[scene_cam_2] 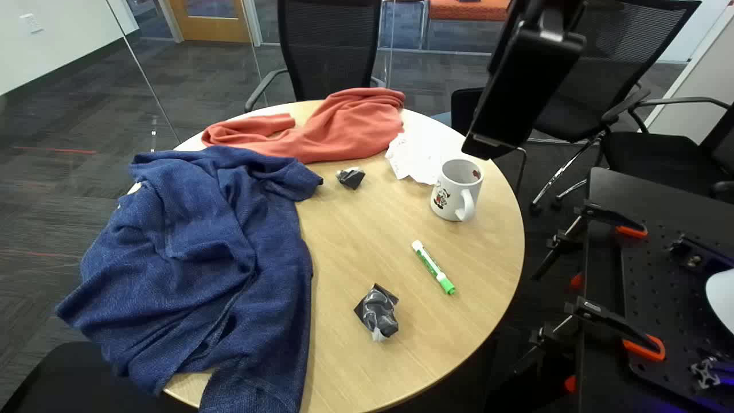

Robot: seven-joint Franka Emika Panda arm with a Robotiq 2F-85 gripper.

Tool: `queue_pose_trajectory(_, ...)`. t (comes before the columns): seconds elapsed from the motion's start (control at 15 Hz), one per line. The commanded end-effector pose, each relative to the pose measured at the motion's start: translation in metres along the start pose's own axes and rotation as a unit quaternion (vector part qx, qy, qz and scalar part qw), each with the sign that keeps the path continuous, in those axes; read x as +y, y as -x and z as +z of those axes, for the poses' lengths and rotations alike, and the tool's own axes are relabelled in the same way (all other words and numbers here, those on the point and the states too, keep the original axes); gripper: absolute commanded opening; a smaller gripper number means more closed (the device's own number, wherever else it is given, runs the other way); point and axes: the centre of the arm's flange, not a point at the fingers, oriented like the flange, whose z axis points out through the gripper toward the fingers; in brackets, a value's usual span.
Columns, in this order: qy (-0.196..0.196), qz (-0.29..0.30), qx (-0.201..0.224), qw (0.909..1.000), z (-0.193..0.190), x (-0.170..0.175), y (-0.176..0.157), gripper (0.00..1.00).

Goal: Put the green marker inside the white mug

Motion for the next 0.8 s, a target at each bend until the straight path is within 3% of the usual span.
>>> queue_pose_trajectory(0.0,0.0,0.0,0.0,1.0,0.0,0.0,0.0,1.0)
queue_pose_trajectory(0.47,-0.002,0.005,-0.001,1.0,0.001,0.001,-0.001,1.0)
queue_pose_trajectory(0.73,-0.015,0.051,-0.021,0.9984,0.025,0.01,-0.011,1.0)
